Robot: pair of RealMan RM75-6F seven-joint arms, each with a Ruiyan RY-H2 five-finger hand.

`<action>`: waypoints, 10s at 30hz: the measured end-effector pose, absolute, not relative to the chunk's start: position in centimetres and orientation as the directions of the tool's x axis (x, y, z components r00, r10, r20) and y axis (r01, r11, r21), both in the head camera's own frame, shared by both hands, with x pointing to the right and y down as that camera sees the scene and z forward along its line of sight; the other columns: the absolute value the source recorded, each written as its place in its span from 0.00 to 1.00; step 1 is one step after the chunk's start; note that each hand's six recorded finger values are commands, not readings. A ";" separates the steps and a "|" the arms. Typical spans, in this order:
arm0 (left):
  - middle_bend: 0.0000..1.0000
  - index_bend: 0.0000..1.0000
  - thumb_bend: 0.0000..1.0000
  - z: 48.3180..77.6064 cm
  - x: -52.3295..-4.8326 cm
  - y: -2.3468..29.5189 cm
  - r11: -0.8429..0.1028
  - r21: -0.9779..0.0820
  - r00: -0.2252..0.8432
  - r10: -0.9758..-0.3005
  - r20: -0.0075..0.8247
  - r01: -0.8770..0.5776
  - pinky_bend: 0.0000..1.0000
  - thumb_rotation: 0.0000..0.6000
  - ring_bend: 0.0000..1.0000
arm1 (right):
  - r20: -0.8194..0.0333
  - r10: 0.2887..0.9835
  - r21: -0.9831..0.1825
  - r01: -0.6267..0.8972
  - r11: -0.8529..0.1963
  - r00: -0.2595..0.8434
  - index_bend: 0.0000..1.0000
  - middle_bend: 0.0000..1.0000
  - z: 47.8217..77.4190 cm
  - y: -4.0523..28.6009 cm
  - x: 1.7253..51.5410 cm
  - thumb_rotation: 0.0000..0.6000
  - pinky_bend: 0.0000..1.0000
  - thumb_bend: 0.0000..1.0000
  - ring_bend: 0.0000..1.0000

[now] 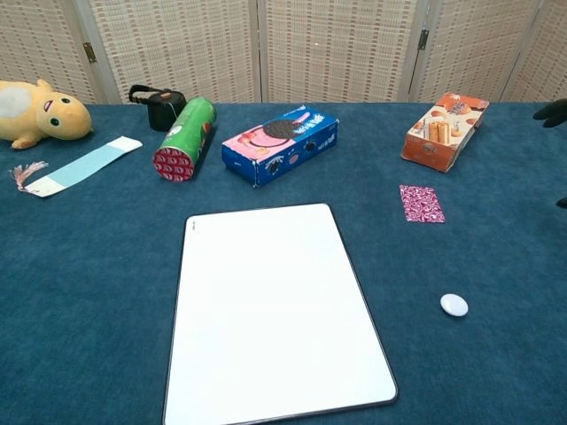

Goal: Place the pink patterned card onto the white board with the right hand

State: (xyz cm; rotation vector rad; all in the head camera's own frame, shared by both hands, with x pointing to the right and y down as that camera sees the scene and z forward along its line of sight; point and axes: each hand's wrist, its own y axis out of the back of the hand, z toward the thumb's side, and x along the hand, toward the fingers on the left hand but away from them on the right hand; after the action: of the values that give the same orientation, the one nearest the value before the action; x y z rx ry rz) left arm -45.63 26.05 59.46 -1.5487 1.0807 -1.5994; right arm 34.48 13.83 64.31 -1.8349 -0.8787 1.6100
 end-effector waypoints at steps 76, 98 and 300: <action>0.06 0.21 0.45 59.4 -48.2 28.0 -0.465 -0.880 -0.139 -0.869 0.474 -0.098 0.00 1.00 0.09 | -0.810 0.578 -0.556 -0.188 -0.810 -0.096 0.28 0.07 76.9 6.4 21.8 0.90 0.10 0.18 0.01; 0.06 0.21 0.45 59.4 -48.3 28.1 -0.463 -0.881 -0.139 -0.870 0.473 -0.100 0.00 1.00 0.09 | -0.793 0.608 -0.594 -0.173 -0.785 -0.034 0.31 0.09 75.6 6.5 21.8 0.89 0.10 0.18 0.01; 0.06 0.23 0.45 58.5 -47.3 26.3 -0.429 -0.899 -0.113 -0.892 0.437 -0.089 0.00 1.00 0.09 | -0.498 0.748 -0.856 -0.107 -0.506 0.438 0.07 0.03 62.1 14.9 21.8 0.89 0.00 0.33 0.00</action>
State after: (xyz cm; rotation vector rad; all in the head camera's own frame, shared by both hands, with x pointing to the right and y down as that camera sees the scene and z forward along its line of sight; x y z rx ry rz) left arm -47.34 26.30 58.47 -1.5200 1.1069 -1.6106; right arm 21.79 14.92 62.13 -1.7905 -0.5505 1.1927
